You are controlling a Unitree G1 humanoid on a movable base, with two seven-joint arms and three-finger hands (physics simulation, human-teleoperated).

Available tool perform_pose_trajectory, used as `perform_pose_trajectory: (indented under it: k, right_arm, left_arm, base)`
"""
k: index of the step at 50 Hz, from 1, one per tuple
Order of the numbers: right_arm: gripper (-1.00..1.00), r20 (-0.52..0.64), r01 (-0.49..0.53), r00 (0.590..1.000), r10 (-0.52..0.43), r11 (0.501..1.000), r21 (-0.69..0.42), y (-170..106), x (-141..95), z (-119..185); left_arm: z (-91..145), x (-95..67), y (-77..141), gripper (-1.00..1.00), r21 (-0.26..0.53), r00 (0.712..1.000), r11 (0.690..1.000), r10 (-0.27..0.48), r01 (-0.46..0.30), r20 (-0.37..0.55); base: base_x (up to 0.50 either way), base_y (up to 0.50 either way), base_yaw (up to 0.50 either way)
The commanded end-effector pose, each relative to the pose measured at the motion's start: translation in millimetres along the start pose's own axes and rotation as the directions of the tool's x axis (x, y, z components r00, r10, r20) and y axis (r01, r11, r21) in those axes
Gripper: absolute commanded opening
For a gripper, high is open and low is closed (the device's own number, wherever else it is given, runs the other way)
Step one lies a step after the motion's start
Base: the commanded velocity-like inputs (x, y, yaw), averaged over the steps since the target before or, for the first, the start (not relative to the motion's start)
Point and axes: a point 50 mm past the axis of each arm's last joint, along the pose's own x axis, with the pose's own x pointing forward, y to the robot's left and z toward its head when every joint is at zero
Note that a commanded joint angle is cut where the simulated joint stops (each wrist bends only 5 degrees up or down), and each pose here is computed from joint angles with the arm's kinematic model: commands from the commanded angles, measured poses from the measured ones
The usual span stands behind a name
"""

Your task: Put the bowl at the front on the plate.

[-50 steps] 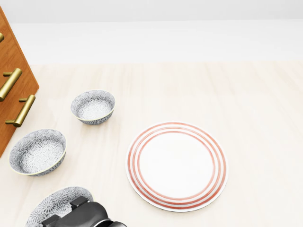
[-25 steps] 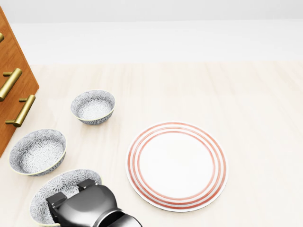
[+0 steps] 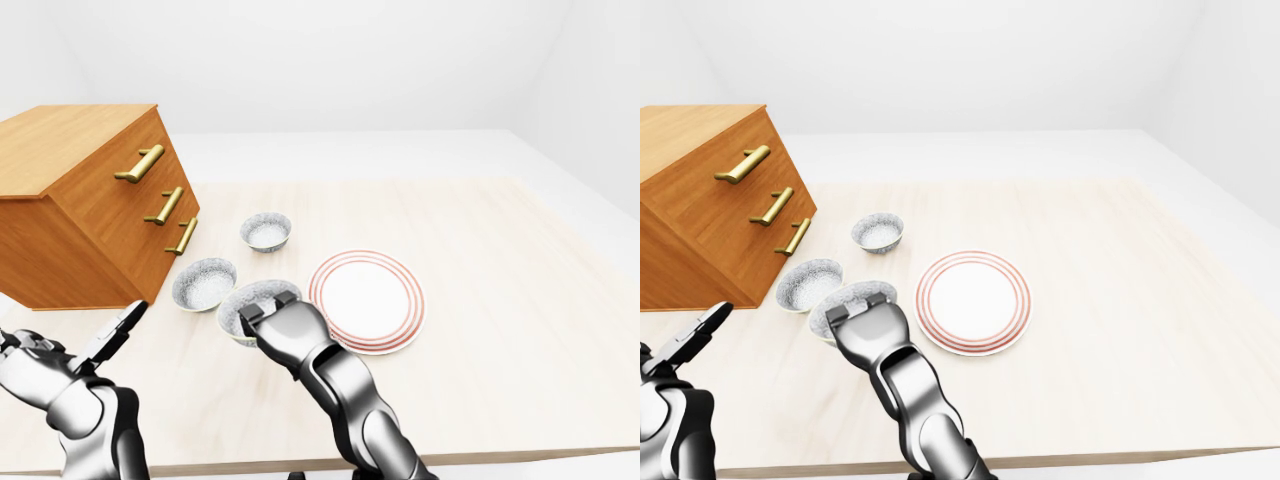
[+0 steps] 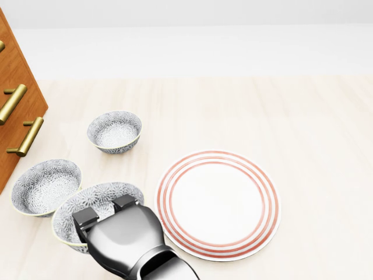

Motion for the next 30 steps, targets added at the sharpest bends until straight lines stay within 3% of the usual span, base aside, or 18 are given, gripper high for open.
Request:
perform_pose_trajectory:
  k: [1, 30]
  right_arm:
    - [-1.0, -0.071, 0.096, 0.992, -0.1, 0.993, -0.064, -17, -14, -9]
    - [-1.0, -0.209, 0.12, 0.969, -0.132, 0.99, -0.07, -18, -31, -44]
  left_arm:
    - [11, -1.8, 4, 1.0, -0.023, 0.999, 1.0, 0.01, -0.009, 0.039]
    - [11, -2.3, 4, 1.0, -0.022, 0.999, 1.0, 0.014, -0.013, 0.044]
  base:
    - [0.0, 0.0, 0.0]
    - [0.0, 0.0, 0.0]
